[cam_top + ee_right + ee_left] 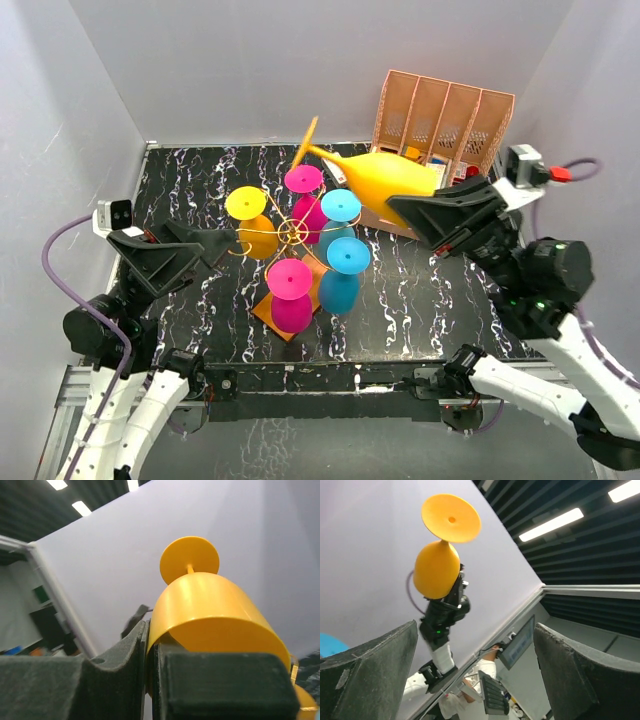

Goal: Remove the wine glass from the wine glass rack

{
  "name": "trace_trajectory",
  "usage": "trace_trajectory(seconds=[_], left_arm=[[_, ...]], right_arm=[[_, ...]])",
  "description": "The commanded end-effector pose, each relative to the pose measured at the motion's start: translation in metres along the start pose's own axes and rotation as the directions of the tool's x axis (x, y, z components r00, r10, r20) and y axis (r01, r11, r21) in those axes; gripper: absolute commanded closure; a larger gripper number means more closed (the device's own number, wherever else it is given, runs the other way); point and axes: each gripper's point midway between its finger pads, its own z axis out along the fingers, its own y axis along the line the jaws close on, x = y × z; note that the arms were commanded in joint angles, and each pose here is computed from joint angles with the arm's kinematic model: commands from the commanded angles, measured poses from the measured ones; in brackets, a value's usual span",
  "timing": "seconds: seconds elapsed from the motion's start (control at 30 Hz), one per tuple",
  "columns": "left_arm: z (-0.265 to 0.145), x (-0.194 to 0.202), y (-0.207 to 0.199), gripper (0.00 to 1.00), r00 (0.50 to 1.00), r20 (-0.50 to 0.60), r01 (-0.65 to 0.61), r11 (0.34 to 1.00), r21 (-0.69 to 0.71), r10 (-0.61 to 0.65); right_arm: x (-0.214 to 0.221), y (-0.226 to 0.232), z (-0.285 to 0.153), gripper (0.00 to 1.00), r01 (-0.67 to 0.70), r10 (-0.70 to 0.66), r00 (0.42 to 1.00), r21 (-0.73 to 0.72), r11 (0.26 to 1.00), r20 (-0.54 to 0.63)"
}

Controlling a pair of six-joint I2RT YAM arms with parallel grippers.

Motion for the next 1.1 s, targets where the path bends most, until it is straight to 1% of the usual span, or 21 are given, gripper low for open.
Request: trace_trajectory(seconds=[0.0, 0.07, 0.13, 0.2, 0.27, 0.33, 0.37, 0.4, 0.5, 0.6, 0.63, 0.7, 0.83, 0.93, 1.0, 1.07], left_arm=[[-0.003, 0.002, 0.011, 0.03, 0.997, -0.004, -0.079, 0.990, -0.115, 0.079], [-0.004, 0.003, 0.012, 0.03, 0.992, -0.017, -0.123, 0.980, -0.156, 0.122], [-0.005, 0.003, 0.011, 0.03, 0.983, -0.035, -0.183, 0.963, -0.199, 0.180], [-0.007, 0.003, 0.012, 0.03, 0.970, -0.060, -0.243, 0.940, -0.238, 0.235], [-0.009, 0.003, 0.008, 0.03, 0.951, -0.084, -0.309, 0.914, -0.262, 0.298], [-0.013, 0.003, 0.009, 0.03, 0.930, -0.103, -0.368, 0.884, -0.289, 0.353], [-0.016, 0.003, 0.011, 0.03, 0.916, -0.116, -0.401, 0.866, -0.299, 0.384], [-0.018, 0.002, 0.012, 0.03, 0.908, -0.121, -0.419, 0.852, -0.313, 0.402], [-0.025, 0.001, 0.016, 0.03, 0.890, -0.133, -0.454, 0.823, -0.342, 0.436], [-0.027, 0.001, 0.016, 0.03, 0.884, -0.128, -0.465, 0.817, -0.342, 0.450], [-0.028, 0.002, 0.016, 0.03, 0.884, -0.128, -0.466, 0.817, -0.340, 0.450], [-0.030, 0.004, 0.016, 0.03, 0.882, -0.135, -0.470, 0.816, -0.337, 0.452], [-0.040, 0.007, 0.011, 0.03, 0.860, -0.154, -0.508, 0.785, -0.355, 0.487], [-0.048, 0.005, 0.005, 0.03, 0.829, -0.156, -0.552, 0.740, -0.385, 0.537], [-0.054, 0.004, -0.003, 0.03, 0.804, -0.161, -0.584, 0.710, -0.394, 0.572], [-0.058, 0.003, -0.006, 0.03, 0.786, -0.167, -0.605, 0.684, -0.407, 0.596]], right_arm=[[-0.034, -0.046, -0.035, 0.92, 0.174, -0.197, 0.980, 0.397, 0.901, 0.018], [-0.042, -0.062, -0.057, 0.92, 0.202, -0.235, 0.972, 0.527, 0.826, -0.004], [-0.049, -0.077, -0.080, 0.92, 0.223, -0.266, 0.963, 0.645, 0.731, -0.032], [-0.053, -0.096, -0.107, 0.92, 0.228, -0.279, 0.958, 0.758, 0.611, -0.063], [-0.051, -0.116, -0.136, 0.92, 0.217, -0.266, 0.959, 0.856, 0.470, -0.097], [-0.040, -0.133, -0.161, 0.92, 0.222, -0.228, 0.962, 0.912, 0.345, -0.147], [-0.028, -0.143, -0.178, 0.92, 0.239, -0.189, 0.963, 0.932, 0.271, -0.192], [-0.019, -0.151, -0.190, 0.92, 0.253, -0.155, 0.962, 0.944, 0.213, -0.223], [0.010, -0.168, -0.219, 0.92, 0.302, -0.035, 0.953, 0.950, 0.080, -0.300], [0.037, -0.178, -0.239, 0.92, 0.325, 0.084, 0.943, 0.946, -0.002, -0.323], [0.044, -0.180, -0.243, 0.92, 0.318, 0.110, 0.943, 0.948, -0.019, -0.314], [0.056, -0.183, -0.249, 0.92, 0.303, 0.143, 0.944, 0.952, -0.029, -0.297], [0.064, -0.193, -0.255, 0.92, 0.238, 0.130, 0.965, 0.969, -0.069, -0.228], [0.064, -0.201, -0.255, 0.92, 0.213, 0.107, 0.973, 0.972, -0.099, -0.202], [0.066, -0.209, -0.257, 0.92, 0.228, 0.099, 0.971, 0.964, -0.137, -0.216], [0.074, -0.218, -0.260, 0.92, 0.259, 0.119, 0.963, 0.949, -0.180, -0.240]])
